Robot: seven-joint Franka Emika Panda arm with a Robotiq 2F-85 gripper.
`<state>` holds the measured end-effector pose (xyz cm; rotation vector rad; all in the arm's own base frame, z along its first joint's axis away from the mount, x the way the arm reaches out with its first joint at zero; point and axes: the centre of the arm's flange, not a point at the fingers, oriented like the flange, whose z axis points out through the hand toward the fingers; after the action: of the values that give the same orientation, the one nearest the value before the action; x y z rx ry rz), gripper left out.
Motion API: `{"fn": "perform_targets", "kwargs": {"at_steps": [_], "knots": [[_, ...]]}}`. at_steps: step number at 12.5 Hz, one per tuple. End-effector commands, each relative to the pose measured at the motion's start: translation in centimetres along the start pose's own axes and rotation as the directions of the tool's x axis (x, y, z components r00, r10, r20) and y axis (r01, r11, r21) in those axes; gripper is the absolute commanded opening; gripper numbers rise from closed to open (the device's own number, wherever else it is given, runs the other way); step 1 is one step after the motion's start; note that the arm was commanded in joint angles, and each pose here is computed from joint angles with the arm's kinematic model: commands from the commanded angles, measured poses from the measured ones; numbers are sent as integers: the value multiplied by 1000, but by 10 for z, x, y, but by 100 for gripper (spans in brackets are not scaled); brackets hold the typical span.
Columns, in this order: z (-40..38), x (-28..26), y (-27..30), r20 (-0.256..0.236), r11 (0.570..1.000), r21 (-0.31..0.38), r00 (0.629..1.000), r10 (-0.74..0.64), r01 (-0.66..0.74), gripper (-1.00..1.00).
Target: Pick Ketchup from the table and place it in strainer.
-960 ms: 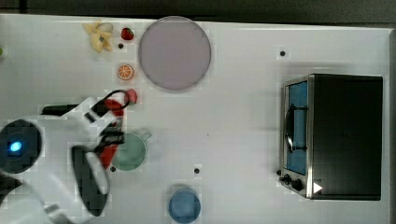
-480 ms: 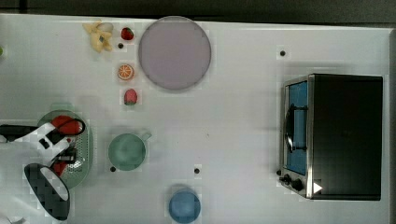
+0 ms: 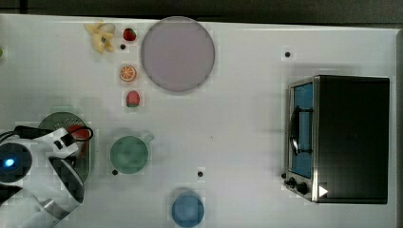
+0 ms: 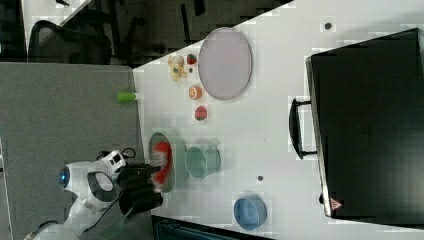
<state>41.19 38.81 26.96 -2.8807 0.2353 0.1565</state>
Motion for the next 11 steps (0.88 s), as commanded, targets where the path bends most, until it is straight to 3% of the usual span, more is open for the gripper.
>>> {"fn": "perform_targets", "kwargs": {"at_steps": [1,3,6,8,11], "knots": [[-27,9,-8,-68,998,30,996,65,-63,100],[-46,19,3,-85,996,-5,992,88,-89,100],[-90,37,43,-102,975,-139,982,159,-172,100],[-134,57,79,-159,948,-180,959,235,-262,100],[-214,88,149,-277,886,-161,881,383,-435,100]]}}
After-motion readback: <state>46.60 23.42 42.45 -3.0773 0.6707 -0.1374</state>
